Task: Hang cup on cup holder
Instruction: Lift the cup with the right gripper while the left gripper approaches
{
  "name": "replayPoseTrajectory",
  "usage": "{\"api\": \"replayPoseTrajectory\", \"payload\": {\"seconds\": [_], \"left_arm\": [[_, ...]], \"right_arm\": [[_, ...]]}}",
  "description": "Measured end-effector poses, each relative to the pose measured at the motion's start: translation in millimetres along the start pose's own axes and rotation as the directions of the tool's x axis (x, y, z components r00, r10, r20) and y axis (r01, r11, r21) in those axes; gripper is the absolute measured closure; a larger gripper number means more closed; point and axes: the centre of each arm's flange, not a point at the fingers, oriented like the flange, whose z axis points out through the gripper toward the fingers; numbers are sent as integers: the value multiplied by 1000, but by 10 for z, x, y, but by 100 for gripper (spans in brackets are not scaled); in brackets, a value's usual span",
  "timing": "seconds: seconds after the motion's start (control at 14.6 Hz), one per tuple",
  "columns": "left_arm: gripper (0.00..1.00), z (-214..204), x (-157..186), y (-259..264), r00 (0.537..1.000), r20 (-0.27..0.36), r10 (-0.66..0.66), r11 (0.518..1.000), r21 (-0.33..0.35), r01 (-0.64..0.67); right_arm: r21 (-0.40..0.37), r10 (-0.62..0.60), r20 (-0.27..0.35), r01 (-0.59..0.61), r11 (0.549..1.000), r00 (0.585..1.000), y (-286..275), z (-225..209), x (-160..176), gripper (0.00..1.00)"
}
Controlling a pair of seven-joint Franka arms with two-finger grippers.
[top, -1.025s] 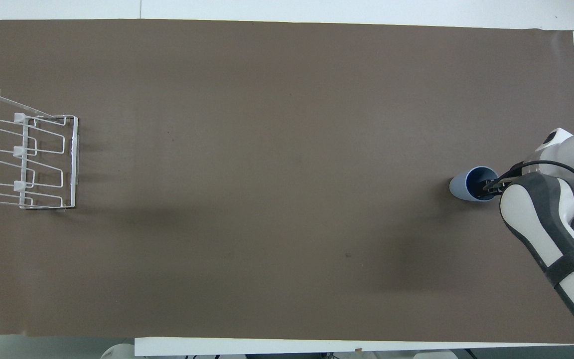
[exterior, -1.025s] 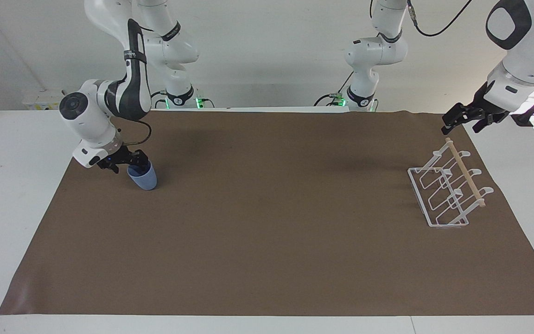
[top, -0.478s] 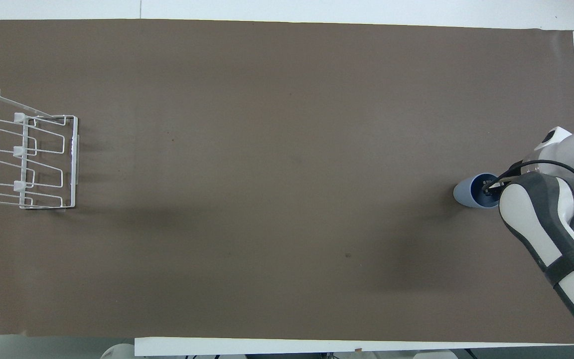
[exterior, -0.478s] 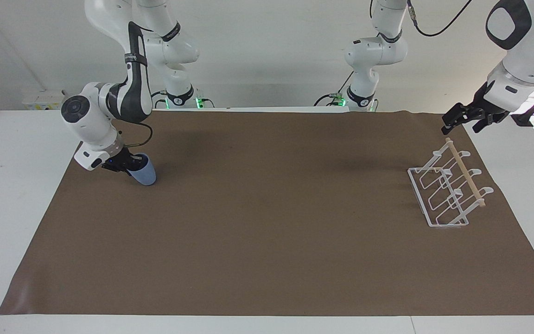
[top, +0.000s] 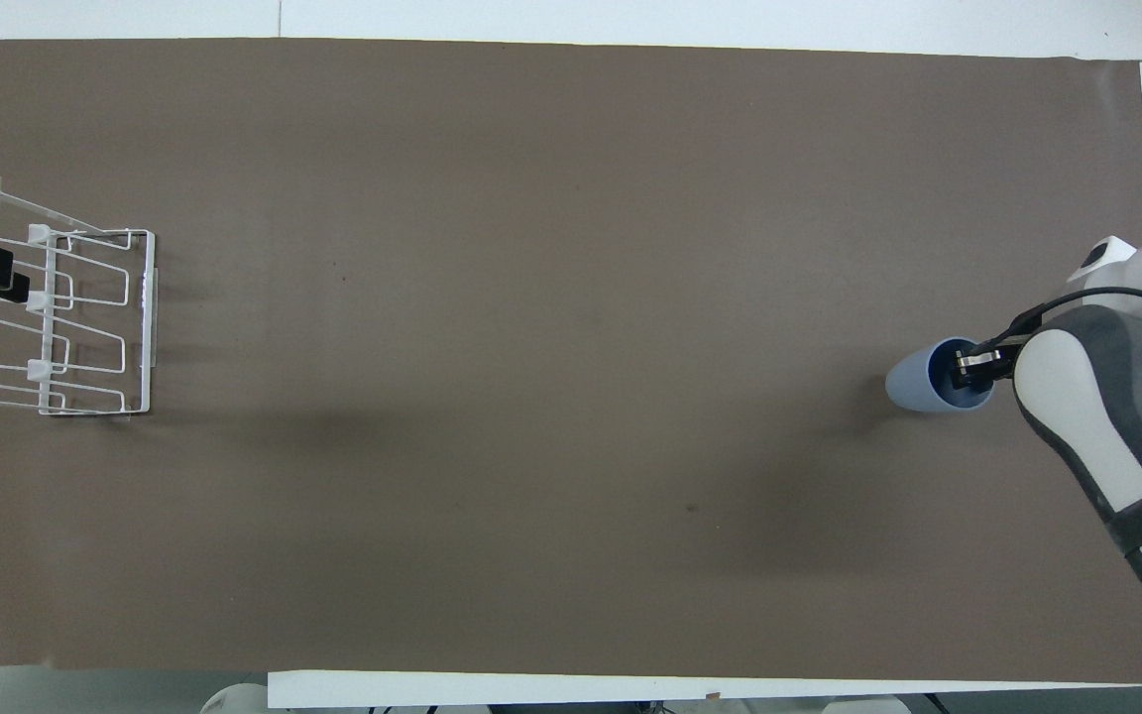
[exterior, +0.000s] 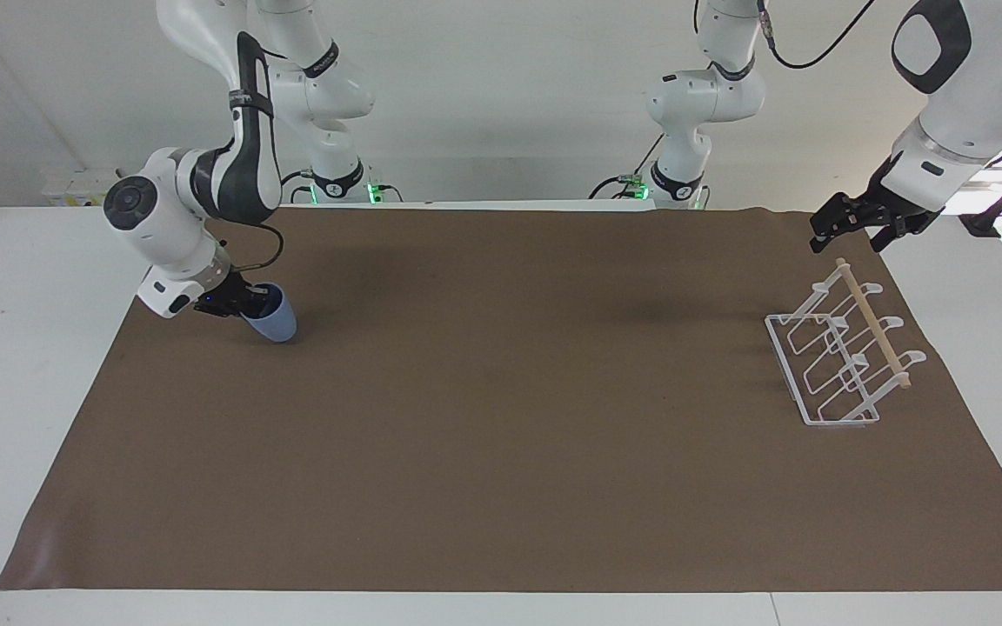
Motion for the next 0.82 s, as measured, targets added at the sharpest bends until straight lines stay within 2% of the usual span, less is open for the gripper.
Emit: {"api": "replayPoseTrajectory", "payload": {"seconds": [0.2, 0.27, 0.41, 0.48, 0.61, 0.68, 0.82], "left_arm": [[0, -14, 20, -21, 996, -19, -86, 996, -1, 86], [0, -16, 39, 6, 991, -34, -130, 992, -3, 130], [0, -1, 66, 136, 980, -49, -192, 981, -8, 192], [0, 5, 76, 217, 975, -53, -216, 976, -18, 215], [0, -12, 102, 341, 953, -58, -297, 953, -82, 292], [0, -24, 114, 367, 934, -56, -354, 931, -113, 346], [0, -38, 123, 450, 880, -29, -473, 872, -161, 463]], "right_arm": [[229, -8, -49, 19, 973, 999, -569, -364, 92, 95], [312, -9, -70, 30, 949, 998, -770, -449, 117, 95], [495, 10, -97, 39, 868, 995, -1224, -553, 155, 95], [572, 30, -90, 27, 820, 995, -1443, -574, 166, 95], [682, 64, -44, -17, 731, 997, -1863, -584, 161, 95], [716, 75, -5, -49, 696, 997, -2091, -578, 138, 95], [747, 98, 68, -116, 655, 993, -2582, -545, 70, 95]]}}
